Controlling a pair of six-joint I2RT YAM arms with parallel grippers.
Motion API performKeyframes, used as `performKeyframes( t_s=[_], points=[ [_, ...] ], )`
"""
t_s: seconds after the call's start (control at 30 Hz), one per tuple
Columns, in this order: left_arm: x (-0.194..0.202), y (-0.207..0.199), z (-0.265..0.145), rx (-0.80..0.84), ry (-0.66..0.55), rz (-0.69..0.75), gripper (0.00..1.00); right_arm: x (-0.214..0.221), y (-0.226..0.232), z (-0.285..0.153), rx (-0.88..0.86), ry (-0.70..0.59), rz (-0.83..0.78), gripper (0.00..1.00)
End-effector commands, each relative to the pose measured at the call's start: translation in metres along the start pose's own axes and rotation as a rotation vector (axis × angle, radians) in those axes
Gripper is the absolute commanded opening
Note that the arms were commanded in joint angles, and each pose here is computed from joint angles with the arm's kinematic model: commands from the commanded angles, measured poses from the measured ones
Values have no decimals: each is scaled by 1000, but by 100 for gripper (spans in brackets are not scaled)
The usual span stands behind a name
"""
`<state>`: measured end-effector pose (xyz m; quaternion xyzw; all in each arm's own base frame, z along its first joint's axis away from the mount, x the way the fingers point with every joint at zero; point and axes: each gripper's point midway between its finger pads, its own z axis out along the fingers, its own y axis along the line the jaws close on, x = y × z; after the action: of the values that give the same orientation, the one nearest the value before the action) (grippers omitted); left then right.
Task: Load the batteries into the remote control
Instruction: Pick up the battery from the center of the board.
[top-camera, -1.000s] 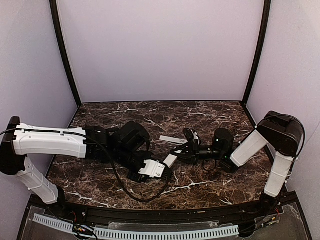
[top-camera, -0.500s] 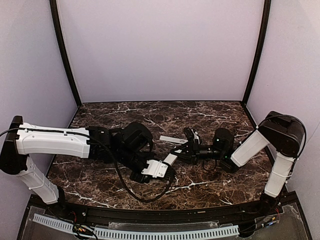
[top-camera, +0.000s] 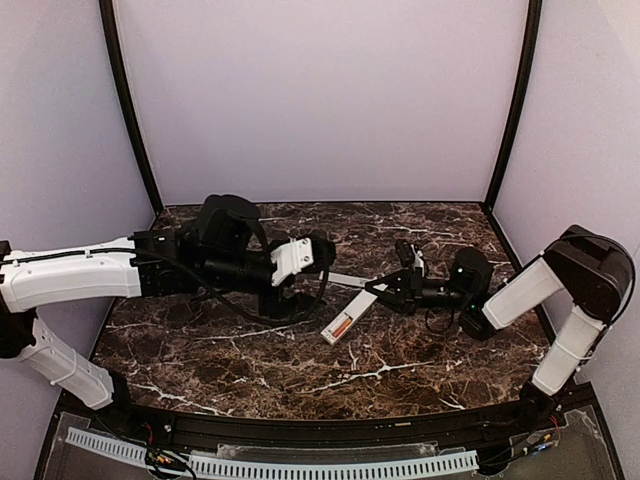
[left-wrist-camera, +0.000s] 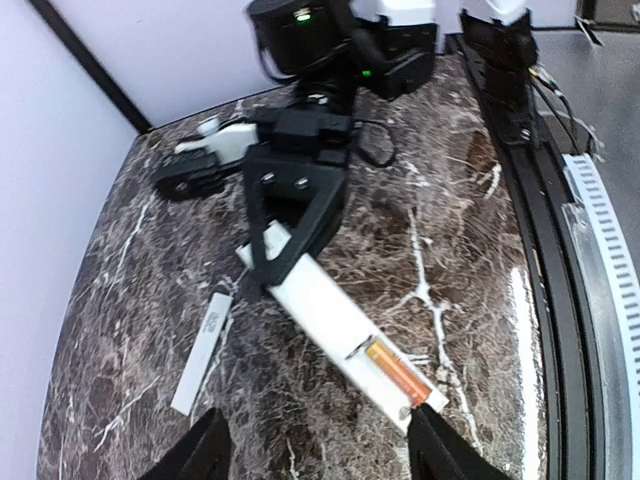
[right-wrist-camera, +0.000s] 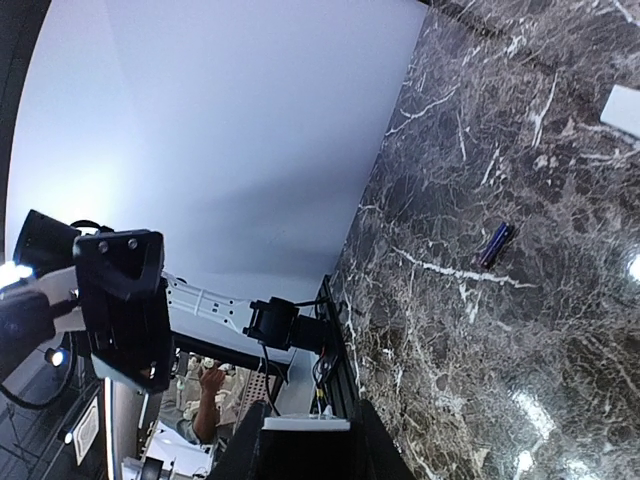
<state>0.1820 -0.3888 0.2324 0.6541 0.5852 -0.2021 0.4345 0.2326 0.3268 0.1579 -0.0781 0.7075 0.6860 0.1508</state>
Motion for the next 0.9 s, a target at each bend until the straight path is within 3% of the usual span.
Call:
performKeyframes(
  t_s=[0.0,0.13,0.33,0.53,0.77,0.87],
  points=[
    [18,47,-13,-150,28,-314,64,-14,15,-16,11,-31,-135,0],
    [65,68,-11,-192,171,-554,63,-22,13,-27,67,-42,-174,0],
    [128,77,2,-189,323,-800,60,-29,13,-36,135,-46,-232,0],
    [168,75,21,-191,501,-895,54,-31,17,-42,173,-39,-285,0],
    [196,68,37,-176,635,-923,50,-30,21,-45,189,-30,-332,0],
    [205,64,43,-161,676,-924,44,-30,20,-45,203,-25,-341,0]
  ],
)
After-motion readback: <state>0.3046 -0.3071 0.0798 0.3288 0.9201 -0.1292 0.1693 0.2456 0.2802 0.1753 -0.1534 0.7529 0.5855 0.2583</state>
